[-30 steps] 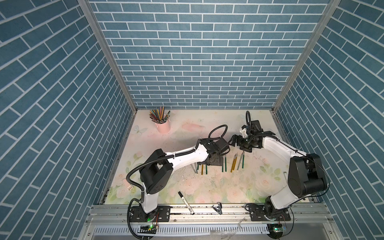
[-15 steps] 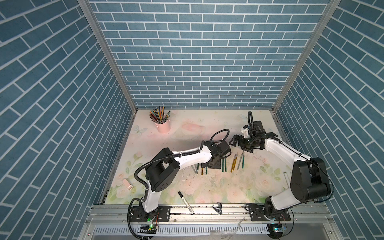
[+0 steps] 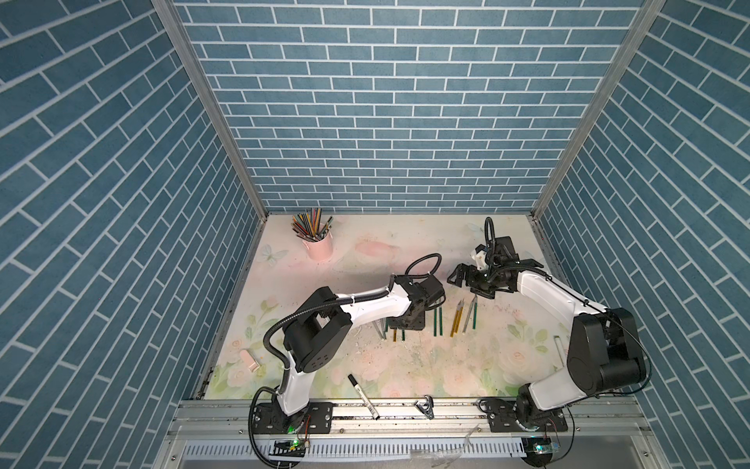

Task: Remove protective caps from carving knives
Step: Pick up the carving knife from the center of the board.

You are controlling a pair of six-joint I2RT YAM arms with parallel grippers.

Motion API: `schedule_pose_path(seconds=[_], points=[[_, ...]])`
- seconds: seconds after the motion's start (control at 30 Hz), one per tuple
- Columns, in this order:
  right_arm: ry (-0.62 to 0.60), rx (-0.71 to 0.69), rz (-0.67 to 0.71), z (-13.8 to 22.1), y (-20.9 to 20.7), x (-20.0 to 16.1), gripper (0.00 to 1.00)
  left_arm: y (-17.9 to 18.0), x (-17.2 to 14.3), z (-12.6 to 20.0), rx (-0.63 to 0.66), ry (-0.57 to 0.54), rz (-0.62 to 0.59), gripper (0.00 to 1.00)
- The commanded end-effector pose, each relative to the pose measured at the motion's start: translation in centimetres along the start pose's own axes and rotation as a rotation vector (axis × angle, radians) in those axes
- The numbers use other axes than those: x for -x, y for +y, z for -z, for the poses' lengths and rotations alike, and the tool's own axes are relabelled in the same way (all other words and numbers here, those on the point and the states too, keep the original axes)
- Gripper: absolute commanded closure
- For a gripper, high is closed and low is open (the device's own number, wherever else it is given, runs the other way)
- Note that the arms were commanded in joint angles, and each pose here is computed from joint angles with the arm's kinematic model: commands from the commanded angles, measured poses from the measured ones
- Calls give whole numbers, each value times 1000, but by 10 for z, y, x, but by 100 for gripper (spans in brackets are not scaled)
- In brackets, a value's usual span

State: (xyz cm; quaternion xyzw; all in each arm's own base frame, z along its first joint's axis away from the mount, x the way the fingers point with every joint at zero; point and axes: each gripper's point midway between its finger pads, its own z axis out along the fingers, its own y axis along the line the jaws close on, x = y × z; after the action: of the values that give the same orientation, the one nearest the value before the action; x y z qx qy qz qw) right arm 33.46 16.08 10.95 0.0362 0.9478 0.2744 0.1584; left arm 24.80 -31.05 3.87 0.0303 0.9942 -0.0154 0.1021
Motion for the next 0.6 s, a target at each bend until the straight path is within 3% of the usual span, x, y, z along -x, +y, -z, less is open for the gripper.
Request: schedule_pose_path(seconds=[0.0,0.57], points=[[10,17,-12,-1,1,-3,2,7,1,-9,43,5,-2,50],[18,25,-21,-4,-1,-2,2,2,0,-20,48,24,-14,66]])
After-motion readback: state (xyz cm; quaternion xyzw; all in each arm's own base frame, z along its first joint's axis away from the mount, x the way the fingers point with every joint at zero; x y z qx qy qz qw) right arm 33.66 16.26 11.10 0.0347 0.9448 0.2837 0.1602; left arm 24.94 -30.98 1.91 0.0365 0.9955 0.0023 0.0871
